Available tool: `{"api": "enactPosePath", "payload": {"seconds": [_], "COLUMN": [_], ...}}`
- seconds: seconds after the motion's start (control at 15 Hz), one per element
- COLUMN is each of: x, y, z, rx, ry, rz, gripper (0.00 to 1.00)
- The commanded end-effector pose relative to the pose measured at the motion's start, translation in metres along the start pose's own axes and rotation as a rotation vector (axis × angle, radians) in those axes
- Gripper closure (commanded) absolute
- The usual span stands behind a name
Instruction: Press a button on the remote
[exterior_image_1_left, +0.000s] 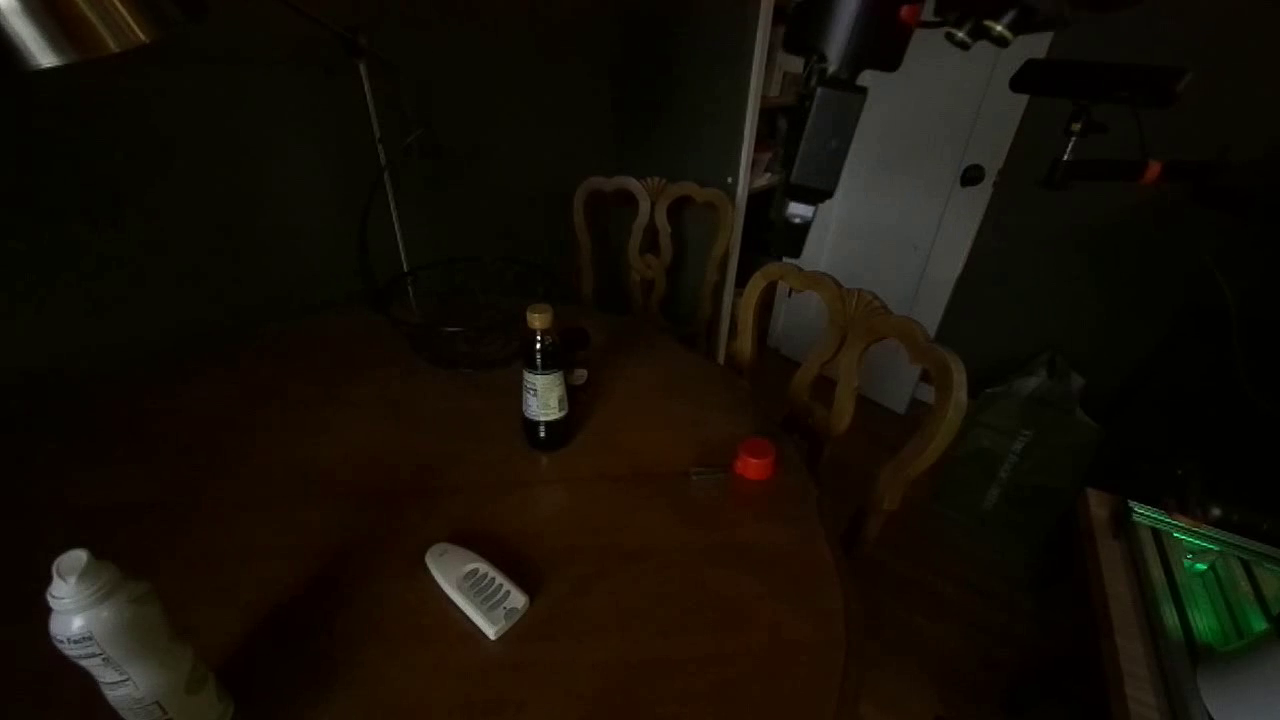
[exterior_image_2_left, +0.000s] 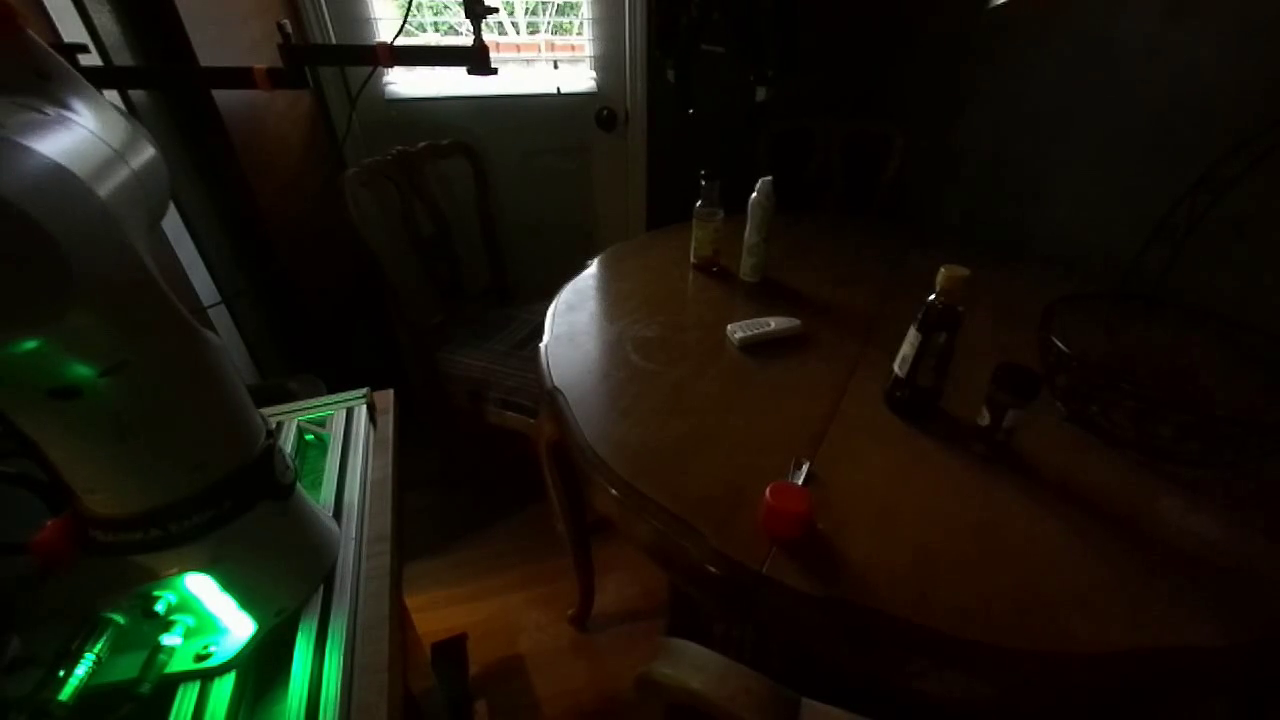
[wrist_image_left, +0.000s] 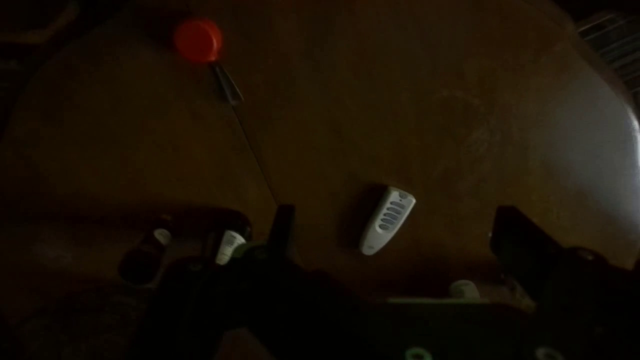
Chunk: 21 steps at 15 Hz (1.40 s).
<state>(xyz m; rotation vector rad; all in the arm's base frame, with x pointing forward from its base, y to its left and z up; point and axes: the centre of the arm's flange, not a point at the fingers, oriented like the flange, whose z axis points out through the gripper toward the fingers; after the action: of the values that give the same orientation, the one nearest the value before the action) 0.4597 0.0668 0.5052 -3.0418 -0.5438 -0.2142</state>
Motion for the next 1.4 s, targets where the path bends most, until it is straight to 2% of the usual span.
{"api": "enactPosePath", "payload": {"seconds": [0.0, 0.2, 0.27, 0.33, 0.4, 0.53, 0.93, 1.0, 1.07, 1.13, 1.2, 1.33], "x": [0.062, 0.094, 0.104, 0.114, 0.123, 0.142, 0.191, 0.196, 0.2, 0.176, 0.181, 0.186], "y": [-0.001, -0.008, -0.01, -0.012, -0.015, -0.018, -0.021, -0.022, -0.022, -0.027, -0.027, -0.026], "z": [0.035, 0.07, 0.083, 0.094, 0.104, 0.125, 0.187, 0.199, 0.208, 0.188, 0.198, 0.209], "rx": [0.109, 0.165, 0.168, 0.167, 0.163, 0.123, 0.118, 0.117, 0.133, 0.122, 0.128, 0.134], "ry": [-0.001, -0.029, -0.042, -0.049, -0.062, -0.062, -0.09, -0.105, -0.112, -0.107, -0.111, -0.114], "rz": [-0.128, -0.212, -0.25, -0.285, -0.317, -0.346, -0.438, -0.466, -0.506, -0.448, -0.465, -0.48], "gripper": [0.0, 0.0, 0.25, 0.27, 0.34, 0.51, 0.96, 1.0, 1.0, 0.95, 0.99, 0.99]}}
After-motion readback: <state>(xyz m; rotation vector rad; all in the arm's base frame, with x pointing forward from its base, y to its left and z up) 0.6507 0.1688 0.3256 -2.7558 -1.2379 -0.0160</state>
